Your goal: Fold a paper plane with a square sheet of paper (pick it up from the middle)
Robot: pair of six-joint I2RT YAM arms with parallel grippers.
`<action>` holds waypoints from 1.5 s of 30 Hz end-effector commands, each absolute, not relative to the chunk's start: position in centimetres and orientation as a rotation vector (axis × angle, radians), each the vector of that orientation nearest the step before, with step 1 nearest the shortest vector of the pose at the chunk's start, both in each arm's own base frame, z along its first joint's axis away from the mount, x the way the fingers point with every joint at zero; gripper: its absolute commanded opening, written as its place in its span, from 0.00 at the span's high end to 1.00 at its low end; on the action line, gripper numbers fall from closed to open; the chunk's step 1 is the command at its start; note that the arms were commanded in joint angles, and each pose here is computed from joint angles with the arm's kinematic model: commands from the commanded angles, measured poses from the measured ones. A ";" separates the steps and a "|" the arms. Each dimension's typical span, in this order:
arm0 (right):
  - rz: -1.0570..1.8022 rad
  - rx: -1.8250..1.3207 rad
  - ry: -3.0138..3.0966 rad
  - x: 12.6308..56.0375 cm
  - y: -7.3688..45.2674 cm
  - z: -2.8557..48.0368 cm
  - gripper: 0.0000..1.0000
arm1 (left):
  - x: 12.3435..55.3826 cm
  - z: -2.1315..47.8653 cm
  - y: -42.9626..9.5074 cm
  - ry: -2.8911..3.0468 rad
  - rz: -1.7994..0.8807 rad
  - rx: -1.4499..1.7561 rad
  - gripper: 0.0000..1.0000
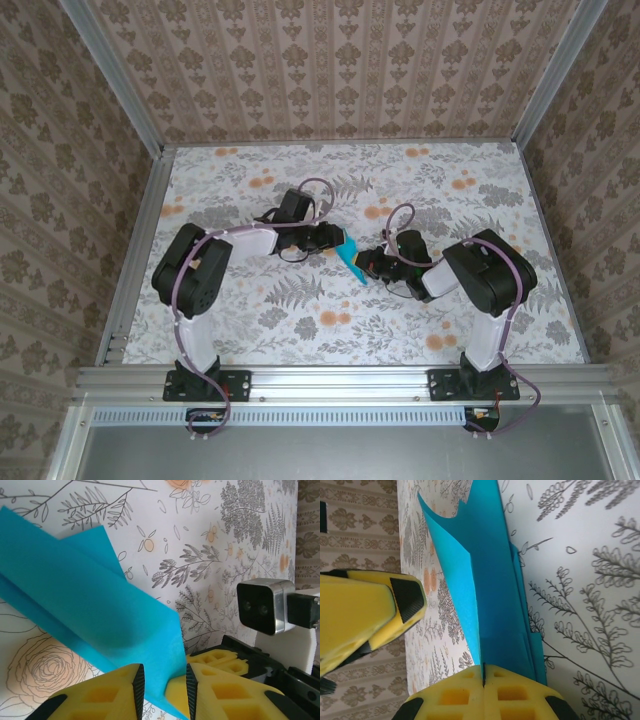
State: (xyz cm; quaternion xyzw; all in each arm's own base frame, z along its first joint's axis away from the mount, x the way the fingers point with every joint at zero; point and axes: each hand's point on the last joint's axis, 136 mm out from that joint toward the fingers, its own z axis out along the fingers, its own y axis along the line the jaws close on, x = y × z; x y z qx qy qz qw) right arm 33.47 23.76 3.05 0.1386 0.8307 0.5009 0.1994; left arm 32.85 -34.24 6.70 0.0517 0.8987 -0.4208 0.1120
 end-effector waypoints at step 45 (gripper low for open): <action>1.432 0.536 2.450 33.1 23.2 0.4 0.89 | 34.0 2.0 -33.9 2.756 -1.092 0.105 0.76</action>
